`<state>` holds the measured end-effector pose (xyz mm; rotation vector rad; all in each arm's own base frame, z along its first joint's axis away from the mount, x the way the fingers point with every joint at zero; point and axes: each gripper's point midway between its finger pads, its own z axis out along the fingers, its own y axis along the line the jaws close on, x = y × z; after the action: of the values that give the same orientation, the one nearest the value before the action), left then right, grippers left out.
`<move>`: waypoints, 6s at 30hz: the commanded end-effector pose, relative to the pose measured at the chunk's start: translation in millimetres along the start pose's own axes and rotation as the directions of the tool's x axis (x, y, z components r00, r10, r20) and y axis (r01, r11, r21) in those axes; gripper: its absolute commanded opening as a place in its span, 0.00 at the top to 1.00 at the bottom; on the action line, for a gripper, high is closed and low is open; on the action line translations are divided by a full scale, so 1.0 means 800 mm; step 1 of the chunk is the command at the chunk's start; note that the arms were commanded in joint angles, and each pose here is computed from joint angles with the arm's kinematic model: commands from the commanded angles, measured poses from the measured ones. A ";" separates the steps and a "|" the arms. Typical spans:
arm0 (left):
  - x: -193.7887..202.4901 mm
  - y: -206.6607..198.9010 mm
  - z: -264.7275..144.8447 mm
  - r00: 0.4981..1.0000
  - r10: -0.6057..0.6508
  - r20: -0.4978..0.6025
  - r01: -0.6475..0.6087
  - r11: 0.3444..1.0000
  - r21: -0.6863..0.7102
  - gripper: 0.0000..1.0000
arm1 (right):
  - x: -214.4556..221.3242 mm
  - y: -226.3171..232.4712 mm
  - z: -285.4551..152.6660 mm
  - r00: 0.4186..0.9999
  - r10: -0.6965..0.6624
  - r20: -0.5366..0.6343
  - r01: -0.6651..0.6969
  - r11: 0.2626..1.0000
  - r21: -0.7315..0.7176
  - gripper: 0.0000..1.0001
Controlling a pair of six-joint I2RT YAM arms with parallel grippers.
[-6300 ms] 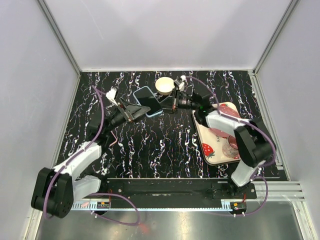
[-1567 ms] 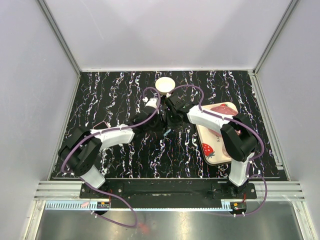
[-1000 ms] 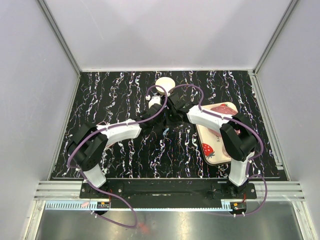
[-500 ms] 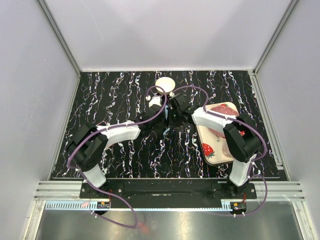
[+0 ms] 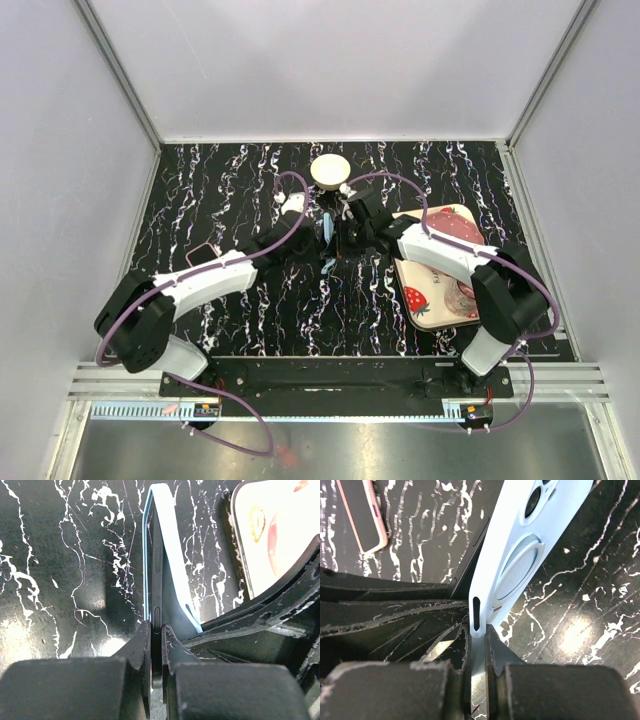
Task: Take the phone out of the phone case
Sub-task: Remove the phone case from the phone, then place the phone at the center of the board, then place the phone case at the center of the board, then pick up the phone at the center of the board.
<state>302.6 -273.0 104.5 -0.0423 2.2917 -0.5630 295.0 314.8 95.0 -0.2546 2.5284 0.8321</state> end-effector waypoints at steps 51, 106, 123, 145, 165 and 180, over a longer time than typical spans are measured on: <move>-0.214 0.121 0.097 0.914 -0.405 -0.014 0.393 0.879 0.271 1.00 | -0.254 -0.228 -0.080 0.856 0.347 0.384 -0.370 0.929 -0.015 1.00; 0.015 0.341 -0.102 0.872 -0.489 -0.018 0.323 0.602 -0.730 0.01 | -0.170 -0.237 -0.130 0.892 0.298 0.340 -0.355 0.927 0.119 0.01; 0.039 0.345 -0.062 0.832 -0.554 -0.032 0.376 0.604 -0.703 0.12 | -0.165 -0.231 -0.130 0.889 0.309 0.338 -0.359 0.928 0.098 0.00; 0.031 0.306 -0.028 0.775 -0.629 -0.056 0.502 0.668 -0.549 0.25 | -0.158 -0.233 -0.130 0.885 0.317 0.342 -0.370 0.924 0.099 0.00; 0.044 0.201 -0.027 0.813 -0.545 -0.206 0.444 0.808 -0.386 0.45 | -0.067 -0.046 -0.088 0.907 0.371 0.200 -0.309 0.908 -0.281 0.02; 0.063 0.127 -0.015 0.793 -0.523 -0.314 0.467 0.851 -0.238 0.45 | 0.029 0.069 0.013 0.914 0.405 0.014 -0.349 0.803 -0.483 0.04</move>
<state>275.5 -165.5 32.5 -0.6900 2.6933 -0.5517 252.2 335.9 88.9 0.1796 2.3714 1.4910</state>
